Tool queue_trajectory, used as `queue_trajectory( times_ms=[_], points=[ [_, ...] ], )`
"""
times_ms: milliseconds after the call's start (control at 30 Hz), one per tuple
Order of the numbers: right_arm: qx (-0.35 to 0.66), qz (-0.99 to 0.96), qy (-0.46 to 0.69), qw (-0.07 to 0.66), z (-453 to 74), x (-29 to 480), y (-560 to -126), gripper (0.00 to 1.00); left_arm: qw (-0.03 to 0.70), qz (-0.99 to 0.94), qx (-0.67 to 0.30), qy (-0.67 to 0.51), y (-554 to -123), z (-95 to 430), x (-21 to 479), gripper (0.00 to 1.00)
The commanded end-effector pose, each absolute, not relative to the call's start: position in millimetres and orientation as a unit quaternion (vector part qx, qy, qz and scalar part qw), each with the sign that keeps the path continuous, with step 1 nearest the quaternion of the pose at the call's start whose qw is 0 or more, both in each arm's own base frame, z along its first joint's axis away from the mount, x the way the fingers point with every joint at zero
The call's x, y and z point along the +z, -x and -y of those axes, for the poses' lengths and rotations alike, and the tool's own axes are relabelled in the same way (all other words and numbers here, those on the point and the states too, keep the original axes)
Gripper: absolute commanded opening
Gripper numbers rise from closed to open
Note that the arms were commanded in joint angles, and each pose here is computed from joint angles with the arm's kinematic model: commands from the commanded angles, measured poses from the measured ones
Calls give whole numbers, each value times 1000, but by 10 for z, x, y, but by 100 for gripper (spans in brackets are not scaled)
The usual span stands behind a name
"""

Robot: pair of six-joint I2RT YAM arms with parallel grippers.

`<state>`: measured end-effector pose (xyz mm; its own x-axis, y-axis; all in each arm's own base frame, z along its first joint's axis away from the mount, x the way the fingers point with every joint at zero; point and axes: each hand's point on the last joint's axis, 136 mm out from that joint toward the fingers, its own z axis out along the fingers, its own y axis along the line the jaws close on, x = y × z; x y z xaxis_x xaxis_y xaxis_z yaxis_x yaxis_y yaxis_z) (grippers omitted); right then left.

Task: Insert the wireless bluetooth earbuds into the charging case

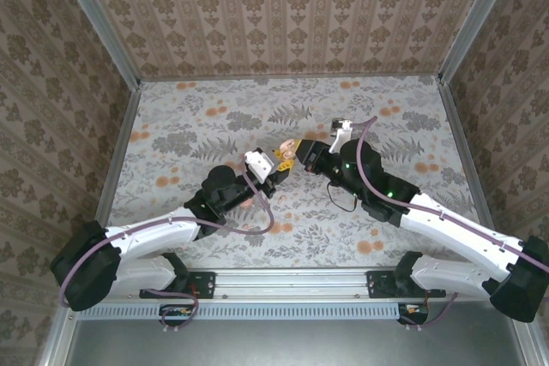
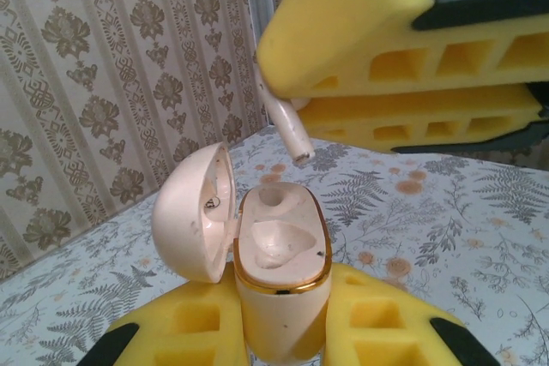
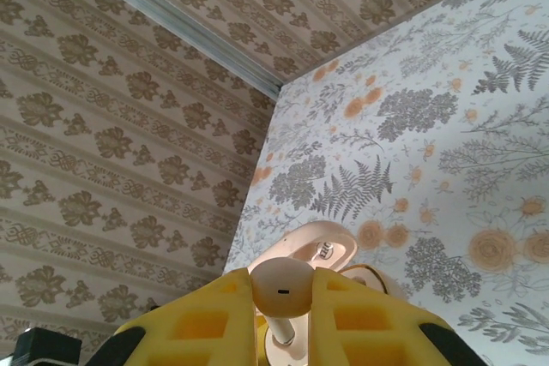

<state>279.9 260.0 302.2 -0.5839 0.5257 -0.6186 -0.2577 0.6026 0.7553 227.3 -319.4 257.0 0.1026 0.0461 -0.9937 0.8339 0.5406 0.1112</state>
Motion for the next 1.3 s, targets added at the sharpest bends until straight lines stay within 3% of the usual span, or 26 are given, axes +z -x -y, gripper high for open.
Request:
queue_trajectory(
  times_ms=[0, 1267],
  points=[
    [451, -764, -77, 455, -2676, 3060, -2788, 17, 667, -575, -331, -339, -2286, 3231, 2899, 0],
    [382, -761, -16, 524, -2698, 2999, -2748, 16, 659, -575, -362, -323, -2229, 3291, 3049, 0]
  ],
)
